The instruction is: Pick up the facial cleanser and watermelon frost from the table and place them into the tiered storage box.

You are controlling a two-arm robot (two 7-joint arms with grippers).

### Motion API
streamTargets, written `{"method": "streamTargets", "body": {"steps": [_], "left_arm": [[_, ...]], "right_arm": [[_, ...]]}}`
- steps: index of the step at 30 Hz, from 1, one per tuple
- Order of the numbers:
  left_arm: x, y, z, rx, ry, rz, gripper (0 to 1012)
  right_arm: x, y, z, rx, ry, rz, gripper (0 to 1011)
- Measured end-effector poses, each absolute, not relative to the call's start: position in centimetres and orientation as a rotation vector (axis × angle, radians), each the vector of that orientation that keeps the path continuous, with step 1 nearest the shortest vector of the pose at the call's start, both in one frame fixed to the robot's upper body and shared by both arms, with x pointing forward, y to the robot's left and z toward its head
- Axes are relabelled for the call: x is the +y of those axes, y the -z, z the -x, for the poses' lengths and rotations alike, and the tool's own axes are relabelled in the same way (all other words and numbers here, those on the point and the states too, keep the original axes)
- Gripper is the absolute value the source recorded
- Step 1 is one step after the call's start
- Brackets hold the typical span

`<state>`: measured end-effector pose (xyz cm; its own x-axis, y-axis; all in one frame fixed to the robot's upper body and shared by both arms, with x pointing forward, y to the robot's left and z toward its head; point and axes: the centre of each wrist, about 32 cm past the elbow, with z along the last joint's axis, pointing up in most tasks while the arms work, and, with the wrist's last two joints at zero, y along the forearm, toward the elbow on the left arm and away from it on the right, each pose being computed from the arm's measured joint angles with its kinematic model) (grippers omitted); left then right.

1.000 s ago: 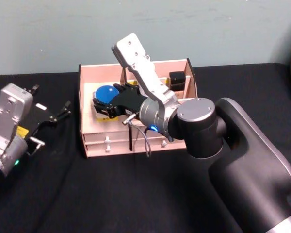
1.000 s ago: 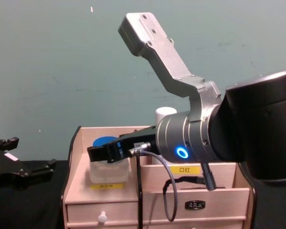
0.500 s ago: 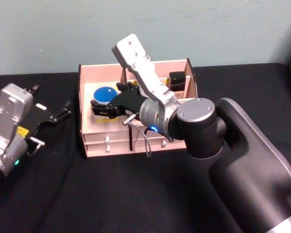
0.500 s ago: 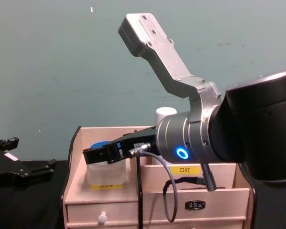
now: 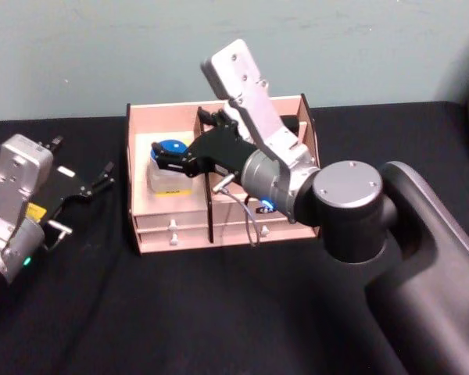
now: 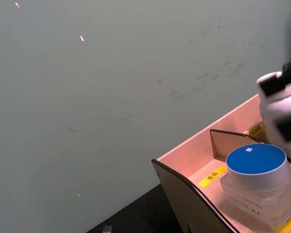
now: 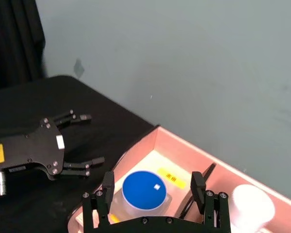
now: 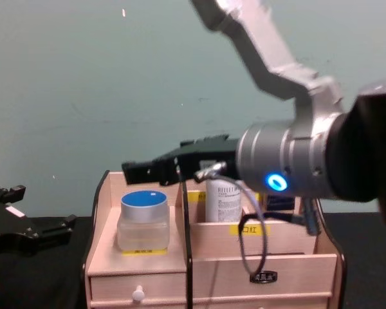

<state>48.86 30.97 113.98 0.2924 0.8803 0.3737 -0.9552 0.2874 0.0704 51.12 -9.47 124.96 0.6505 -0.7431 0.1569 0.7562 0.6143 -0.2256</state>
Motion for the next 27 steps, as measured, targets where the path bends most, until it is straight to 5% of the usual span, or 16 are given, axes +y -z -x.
{"method": "streamTargets", "body": {"steps": [12,27], "left_arm": [[31.0,-114.0,-48.9,-0.285,-1.248,-0.304,1010],[31.0,-114.0,-48.9,-0.285,-1.248,-0.304,1010]], "right_arm": [[-13.3,-125.6,-48.1,-0.137,0.966,0.126,1002],[-19.1,-123.7,-48.4,-0.238,1.233,0.147,1002]]}}
